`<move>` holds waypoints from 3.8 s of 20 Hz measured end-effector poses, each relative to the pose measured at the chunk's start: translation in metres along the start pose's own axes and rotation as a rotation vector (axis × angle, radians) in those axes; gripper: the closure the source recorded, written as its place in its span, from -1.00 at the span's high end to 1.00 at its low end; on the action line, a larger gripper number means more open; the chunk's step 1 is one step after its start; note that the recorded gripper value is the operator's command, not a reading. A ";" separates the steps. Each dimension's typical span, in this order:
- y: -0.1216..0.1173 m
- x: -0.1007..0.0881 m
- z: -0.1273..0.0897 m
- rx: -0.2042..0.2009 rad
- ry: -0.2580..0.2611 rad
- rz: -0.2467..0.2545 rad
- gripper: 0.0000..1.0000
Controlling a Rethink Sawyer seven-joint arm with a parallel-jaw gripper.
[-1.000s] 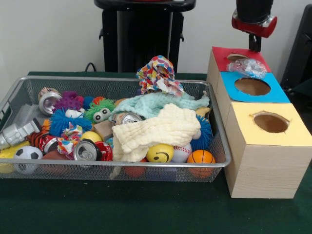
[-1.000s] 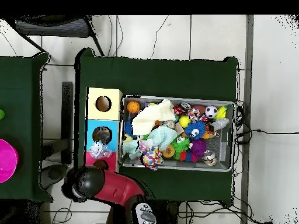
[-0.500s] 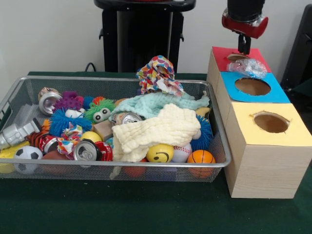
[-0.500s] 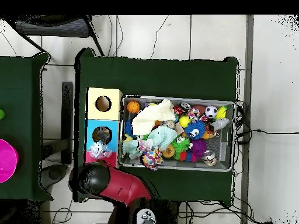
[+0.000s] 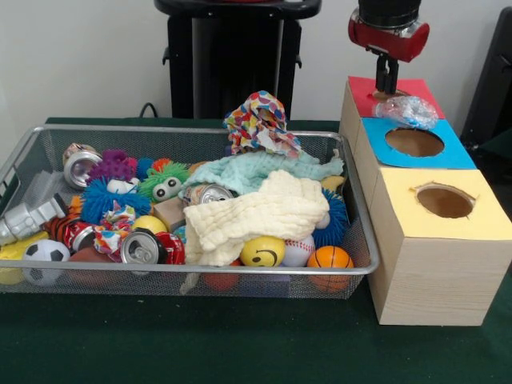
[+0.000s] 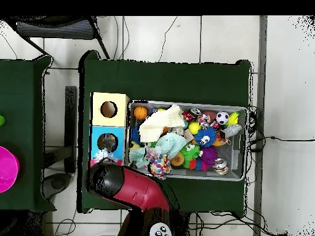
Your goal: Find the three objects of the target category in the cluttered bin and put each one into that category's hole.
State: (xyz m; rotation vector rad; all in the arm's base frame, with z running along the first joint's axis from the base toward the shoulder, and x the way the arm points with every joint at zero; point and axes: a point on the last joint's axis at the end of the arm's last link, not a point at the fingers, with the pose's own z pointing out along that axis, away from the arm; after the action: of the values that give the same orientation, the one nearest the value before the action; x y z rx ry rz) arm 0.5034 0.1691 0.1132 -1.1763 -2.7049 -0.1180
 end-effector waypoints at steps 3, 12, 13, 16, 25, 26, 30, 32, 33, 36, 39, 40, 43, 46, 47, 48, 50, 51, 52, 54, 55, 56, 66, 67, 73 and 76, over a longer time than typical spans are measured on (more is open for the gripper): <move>0.003 -0.006 -0.004 -0.008 -0.013 0.004 -1.00; 0.012 -0.012 -0.007 -0.023 -0.023 0.006 -1.00; 0.014 -0.011 -0.007 -0.024 -0.025 0.003 -1.00; 0.019 -0.011 -0.006 -0.025 -0.033 -0.008 -1.00; 0.030 0.001 -0.006 -0.025 -0.046 -0.039 -1.00; 0.030 0.001 -0.006 -0.025 -0.046 -0.040 -1.00; 0.029 0.003 -0.006 -0.019 -0.043 -0.042 -1.00; 0.028 0.003 -0.006 -0.017 -0.042 -0.040 -1.00; 0.027 0.002 -0.007 -0.016 -0.043 -0.037 -1.00; 0.027 0.001 -0.007 -0.015 -0.044 -0.035 -1.00; 0.026 0.002 -0.007 -0.016 -0.041 -0.029 -1.00; 0.025 0.002 -0.006 -0.015 -0.037 -0.023 -1.00; 0.022 0.006 -0.003 -0.012 -0.025 -0.010 -1.00; 0.020 0.010 -0.002 -0.009 -0.017 -0.002 -1.00; 0.020 0.013 -0.001 -0.008 -0.013 0.000 -1.00; 0.020 0.015 -0.001 -0.008 -0.010 0.002 -1.00; 0.018 0.024 0.000 -0.004 -0.002 0.003 -1.00; 0.017 0.027 0.001 -0.002 0.002 0.004 -1.00; 0.017 0.029 0.001 -0.002 0.004 0.005 -1.00; 0.013 0.038 0.005 0.006 0.020 0.015 -1.00; 0.012 0.040 0.005 0.008 0.024 0.018 -1.00; 0.011 0.042 0.006 0.010 0.026 0.020 -1.00; -0.003 0.069 0.015 0.031 0.077 0.056 -1.00; -0.004 0.070 0.016 0.032 0.082 0.060 -1.00; -0.005 0.067 0.032 0.019 0.066 0.094 -1.00; -0.004 0.058 0.040 0.004 0.034 0.105 -1.00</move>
State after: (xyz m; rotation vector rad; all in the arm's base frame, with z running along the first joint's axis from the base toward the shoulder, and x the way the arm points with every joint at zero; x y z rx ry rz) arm 0.4564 0.2137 0.0855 -1.3005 -2.6070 -0.1159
